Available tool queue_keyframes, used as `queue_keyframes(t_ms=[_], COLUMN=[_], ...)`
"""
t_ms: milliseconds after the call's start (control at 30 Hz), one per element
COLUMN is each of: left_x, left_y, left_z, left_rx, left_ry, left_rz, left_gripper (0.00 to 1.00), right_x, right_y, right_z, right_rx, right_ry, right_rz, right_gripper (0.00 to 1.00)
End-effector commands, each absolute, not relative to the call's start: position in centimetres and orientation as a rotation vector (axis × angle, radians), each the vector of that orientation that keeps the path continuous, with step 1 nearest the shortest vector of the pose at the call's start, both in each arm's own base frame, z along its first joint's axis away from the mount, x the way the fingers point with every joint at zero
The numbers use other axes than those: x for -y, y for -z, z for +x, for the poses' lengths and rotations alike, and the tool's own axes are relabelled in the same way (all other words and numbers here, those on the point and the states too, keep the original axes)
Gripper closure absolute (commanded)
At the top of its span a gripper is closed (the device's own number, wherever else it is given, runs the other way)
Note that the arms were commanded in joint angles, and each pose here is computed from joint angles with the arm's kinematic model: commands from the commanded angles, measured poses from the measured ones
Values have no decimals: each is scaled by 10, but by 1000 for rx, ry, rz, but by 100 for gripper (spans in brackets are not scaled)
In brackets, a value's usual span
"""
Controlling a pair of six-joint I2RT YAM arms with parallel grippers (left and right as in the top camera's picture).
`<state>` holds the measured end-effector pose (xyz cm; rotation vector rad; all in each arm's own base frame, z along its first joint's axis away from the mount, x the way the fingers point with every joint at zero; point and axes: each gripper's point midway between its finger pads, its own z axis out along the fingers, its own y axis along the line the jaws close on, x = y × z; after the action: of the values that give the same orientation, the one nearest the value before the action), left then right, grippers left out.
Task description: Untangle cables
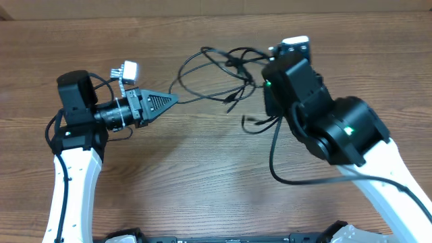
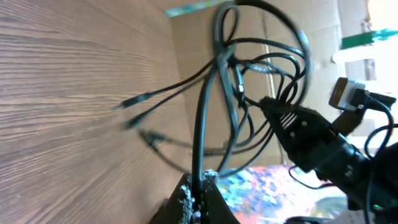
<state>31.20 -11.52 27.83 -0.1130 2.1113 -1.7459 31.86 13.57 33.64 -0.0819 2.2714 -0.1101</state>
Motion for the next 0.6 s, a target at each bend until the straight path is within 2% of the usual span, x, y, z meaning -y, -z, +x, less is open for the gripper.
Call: queue_keyframes(t_ms=[0,400,467,567], left_x=[102,80,81,83], left_y=[-288,-294,-294,-295], left_z=[309,310,310,308], left_rx=[-2052,-2000,-2001,-2001], left_ry=[1773,1771,1772,1788], left_rz=[-63,-92,-90,-79], left_gripper=[96,96,96,96], right_x=[-68,-34,-44,-80], right_y=[-392,-432,-428,-416], right_z=[310,277,277,277], right_rx=[-2035,-1905,-1941,-2035], right_ry=[343,303,232,84], right_rz=[205,307,250,18], right_gripper=[96,96,96,96])
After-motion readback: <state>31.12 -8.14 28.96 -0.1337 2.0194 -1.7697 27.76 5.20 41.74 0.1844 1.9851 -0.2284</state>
